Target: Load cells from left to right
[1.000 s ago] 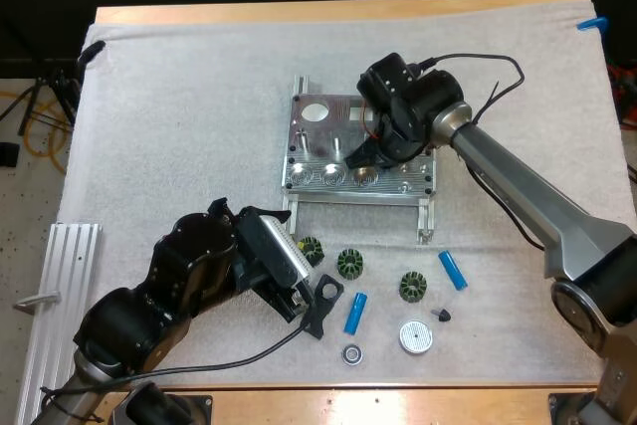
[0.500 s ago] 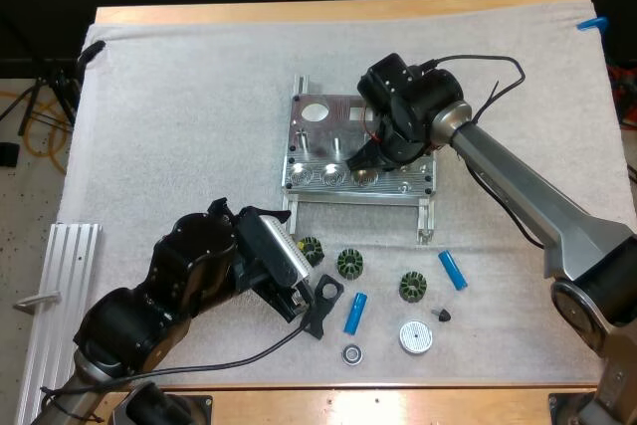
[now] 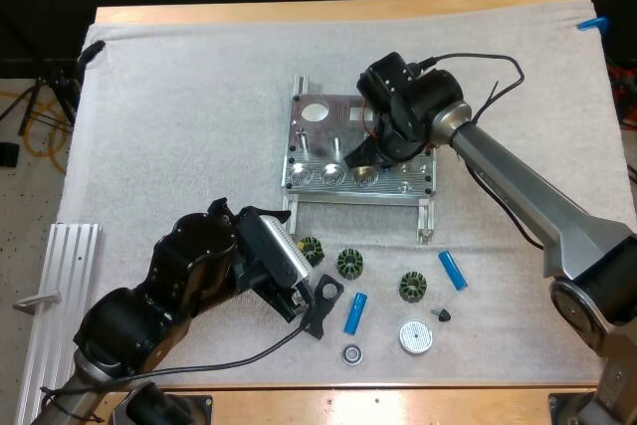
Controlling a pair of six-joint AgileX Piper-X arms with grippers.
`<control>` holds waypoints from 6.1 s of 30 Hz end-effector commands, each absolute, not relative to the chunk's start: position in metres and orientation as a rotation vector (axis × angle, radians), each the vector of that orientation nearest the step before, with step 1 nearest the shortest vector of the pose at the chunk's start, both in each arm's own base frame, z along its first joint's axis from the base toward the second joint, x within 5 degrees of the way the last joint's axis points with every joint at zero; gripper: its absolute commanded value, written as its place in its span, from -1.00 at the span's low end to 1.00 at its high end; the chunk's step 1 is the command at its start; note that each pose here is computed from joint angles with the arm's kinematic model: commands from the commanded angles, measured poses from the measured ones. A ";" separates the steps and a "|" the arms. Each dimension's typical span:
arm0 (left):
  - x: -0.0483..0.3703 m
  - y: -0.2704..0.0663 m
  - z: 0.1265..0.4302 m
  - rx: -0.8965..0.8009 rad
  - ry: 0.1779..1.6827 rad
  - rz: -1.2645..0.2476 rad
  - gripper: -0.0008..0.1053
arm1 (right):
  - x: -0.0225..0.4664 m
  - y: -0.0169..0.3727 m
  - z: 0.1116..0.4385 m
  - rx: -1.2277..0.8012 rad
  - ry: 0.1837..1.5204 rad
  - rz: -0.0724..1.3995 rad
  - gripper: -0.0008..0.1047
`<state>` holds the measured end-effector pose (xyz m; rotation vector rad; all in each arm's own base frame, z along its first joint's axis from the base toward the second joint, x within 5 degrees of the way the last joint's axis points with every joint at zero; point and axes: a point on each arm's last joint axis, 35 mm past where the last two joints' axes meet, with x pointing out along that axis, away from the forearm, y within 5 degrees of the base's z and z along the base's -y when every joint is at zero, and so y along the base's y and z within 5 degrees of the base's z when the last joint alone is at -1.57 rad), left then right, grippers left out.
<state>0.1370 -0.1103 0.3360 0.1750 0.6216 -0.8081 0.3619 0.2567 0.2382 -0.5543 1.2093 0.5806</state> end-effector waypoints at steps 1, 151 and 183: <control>0.138 -0.110 0.339 0.168 0.613 -0.787 0.22 | 0.363 0.257 0.231 -0.551 1.227 0.573 -0.89; 0.136 -0.219 0.290 0.666 0.699 -0.898 -0.98 | 0.180 0.077 0.359 0.060 0.921 0.864 0.24; 0.134 -0.222 0.316 0.530 0.530 -1.004 -0.98 | 0.208 0.153 0.319 0.053 1.010 1.241 -0.22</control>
